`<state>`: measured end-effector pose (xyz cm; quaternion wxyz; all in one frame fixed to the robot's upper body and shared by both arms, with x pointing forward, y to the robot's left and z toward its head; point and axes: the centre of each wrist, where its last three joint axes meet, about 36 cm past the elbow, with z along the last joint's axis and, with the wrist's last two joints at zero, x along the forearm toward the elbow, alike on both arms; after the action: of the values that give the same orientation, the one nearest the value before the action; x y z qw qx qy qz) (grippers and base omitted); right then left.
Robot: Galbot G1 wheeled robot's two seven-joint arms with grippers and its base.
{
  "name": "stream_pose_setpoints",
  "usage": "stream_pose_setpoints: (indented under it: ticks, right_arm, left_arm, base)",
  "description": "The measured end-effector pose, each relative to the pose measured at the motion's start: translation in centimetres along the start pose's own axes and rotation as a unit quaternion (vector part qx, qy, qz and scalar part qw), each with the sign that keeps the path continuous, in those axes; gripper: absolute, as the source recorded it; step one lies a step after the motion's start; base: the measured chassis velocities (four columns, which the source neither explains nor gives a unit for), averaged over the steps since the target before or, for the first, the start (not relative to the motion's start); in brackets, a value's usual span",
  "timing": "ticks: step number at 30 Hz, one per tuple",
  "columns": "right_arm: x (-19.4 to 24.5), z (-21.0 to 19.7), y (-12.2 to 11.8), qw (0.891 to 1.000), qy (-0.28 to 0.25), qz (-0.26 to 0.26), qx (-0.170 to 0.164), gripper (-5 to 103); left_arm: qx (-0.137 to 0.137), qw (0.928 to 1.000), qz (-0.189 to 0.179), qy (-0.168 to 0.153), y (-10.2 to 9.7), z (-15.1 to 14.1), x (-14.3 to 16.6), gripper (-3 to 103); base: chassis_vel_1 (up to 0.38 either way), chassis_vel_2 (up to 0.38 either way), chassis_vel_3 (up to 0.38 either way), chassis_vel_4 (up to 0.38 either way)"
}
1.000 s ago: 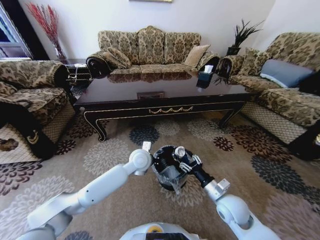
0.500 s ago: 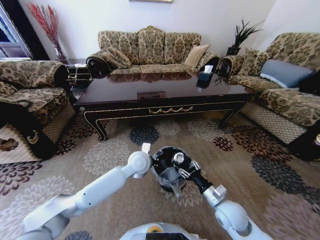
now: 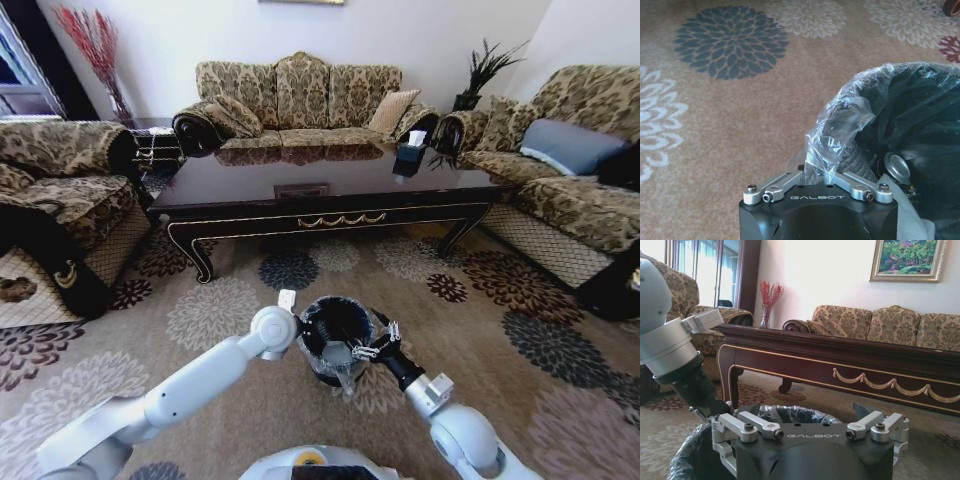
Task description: Move to the front of the table and pick up the trash from the floor, then place it into the trash bin.
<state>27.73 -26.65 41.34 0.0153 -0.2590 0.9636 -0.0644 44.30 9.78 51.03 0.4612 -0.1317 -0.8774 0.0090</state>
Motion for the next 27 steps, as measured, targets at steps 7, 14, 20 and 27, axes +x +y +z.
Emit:
stream_pose_setpoints:
  ticks: [7,14,20,27]
  right_arm:
    - [-0.3,-0.7,-0.3,0.999,-0.025,0.004,-0.025,100]
    - [-1.7,-1.1,-2.2,0.997,-0.047,0.032,-0.046,100]
    - [-3.0,1.2,-3.9,0.995,-0.03,0.075,-0.061,100]
    - [-4.5,7.3,-6.6,0.99,0.018,0.123,-0.071,100]
  left_arm:
    - [0.026,0.9996,-0.009,-0.004,2.7,0.8,0.9,0]
    - [0.081,0.9949,-0.059,-0.013,10.3,2.8,3.1,0]
    - [0.094,0.9906,-0.098,-0.016,14.1,4.2,4.4,0]
    - [0.128,0.984,-0.12,-0.031,18.0,3.6,4.5,0]
  base:
    - [0.0,0.0,0.0,0.0]
    - [0.0,0.0,0.0,0.0]
    - [0.0,0.0,0.0,0.0]
    - [0.0,0.0,0.0,0.0]
